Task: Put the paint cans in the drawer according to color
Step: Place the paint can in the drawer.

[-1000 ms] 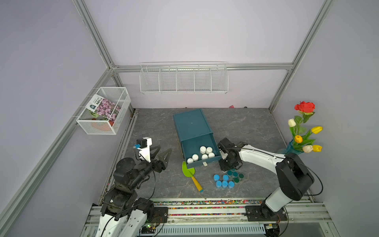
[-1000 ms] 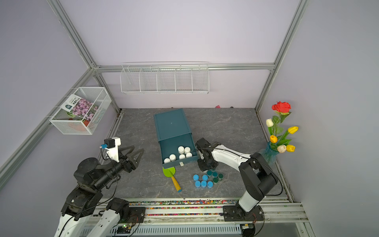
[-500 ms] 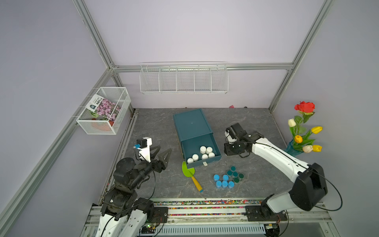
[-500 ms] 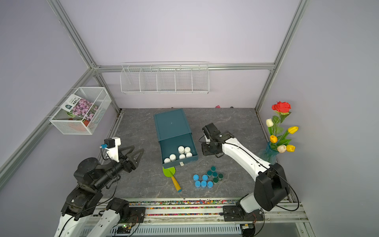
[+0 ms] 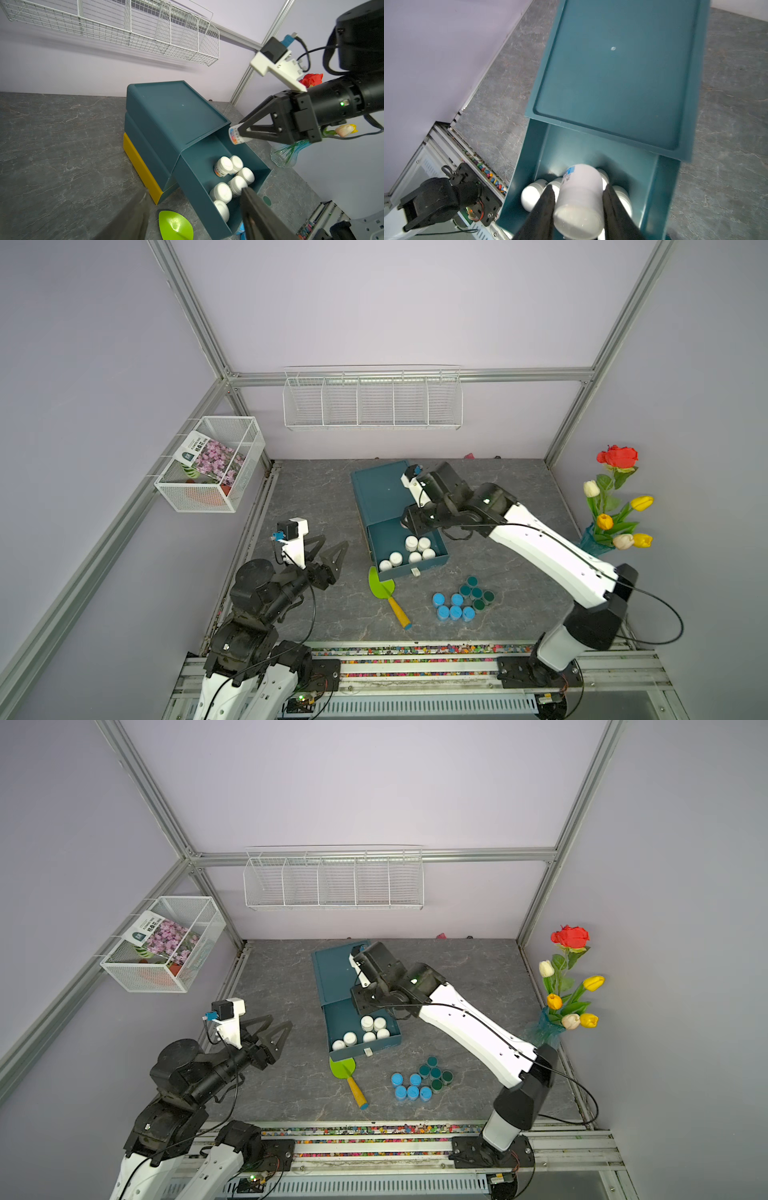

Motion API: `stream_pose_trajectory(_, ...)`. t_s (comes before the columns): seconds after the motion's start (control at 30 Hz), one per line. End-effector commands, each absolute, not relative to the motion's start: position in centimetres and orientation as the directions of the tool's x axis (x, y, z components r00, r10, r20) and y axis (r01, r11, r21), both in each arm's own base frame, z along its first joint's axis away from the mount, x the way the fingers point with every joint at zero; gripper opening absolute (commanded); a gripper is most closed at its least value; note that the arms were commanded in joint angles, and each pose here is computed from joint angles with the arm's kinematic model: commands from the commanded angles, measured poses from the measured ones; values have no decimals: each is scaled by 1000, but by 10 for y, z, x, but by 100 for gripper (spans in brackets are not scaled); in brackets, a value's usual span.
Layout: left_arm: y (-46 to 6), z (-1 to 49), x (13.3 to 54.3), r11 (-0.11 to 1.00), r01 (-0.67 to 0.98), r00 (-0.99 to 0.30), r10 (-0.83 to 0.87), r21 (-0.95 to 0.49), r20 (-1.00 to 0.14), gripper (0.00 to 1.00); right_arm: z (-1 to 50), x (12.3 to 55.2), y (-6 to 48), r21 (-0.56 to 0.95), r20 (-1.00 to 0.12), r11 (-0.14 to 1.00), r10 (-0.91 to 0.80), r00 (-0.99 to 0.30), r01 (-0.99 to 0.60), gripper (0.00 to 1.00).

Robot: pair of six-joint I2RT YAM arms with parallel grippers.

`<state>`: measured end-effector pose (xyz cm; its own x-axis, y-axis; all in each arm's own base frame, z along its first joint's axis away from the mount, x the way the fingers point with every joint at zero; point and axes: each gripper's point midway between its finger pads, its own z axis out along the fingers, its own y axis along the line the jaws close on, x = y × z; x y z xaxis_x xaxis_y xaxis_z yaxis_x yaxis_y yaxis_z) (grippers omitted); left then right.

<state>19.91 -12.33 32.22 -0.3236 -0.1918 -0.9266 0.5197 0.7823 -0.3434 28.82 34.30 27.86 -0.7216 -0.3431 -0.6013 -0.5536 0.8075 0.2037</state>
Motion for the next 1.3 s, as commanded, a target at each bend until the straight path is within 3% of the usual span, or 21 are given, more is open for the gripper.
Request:
stream_pose_trajectory(0.0, -125, 322, 199, 781, 531, -323, -173, -329, -931, 72, 255, 287, 348, 142, -528, 814, -418, -739, -563, 15)
stream_pose_trajectory(0.6, -127, 323, 201, 776, 534, -319, -183, -335, -930, 72, 209, 283, 348, 85, -403, 798, -519, -753, -596, 15)
stream_pose_trajectory(0.77, -127, 324, 201, 776, 535, -316, -184, -335, -931, 72, 205, 281, 345, 77, -386, 794, -534, -752, -603, 26)
stream_pose_trajectory(0.9, -127, 324, 202, 775, 536, -316, -185, -336, -931, 72, 214, 282, 347, 82, -407, 794, -525, -747, -602, 48)
stream_pose_trajectory(1.0, -128, 323, 203, 773, 538, -321, -183, -337, -929, 72, 239, 285, 348, 94, -464, 796, -497, -733, -599, 58)
stream_pose_trajectory(1.13, -129, 323, 204, 772, 540, -322, -180, -337, -929, 72, 282, 285, 344, 122, -560, 801, -432, -707, -586, 61)
stream_pose_trajectory(1.27, -130, 322, 202, 767, 546, -330, -173, -337, -928, 72, 312, 275, 322, 188, -604, 848, -298, -739, -495, 55)
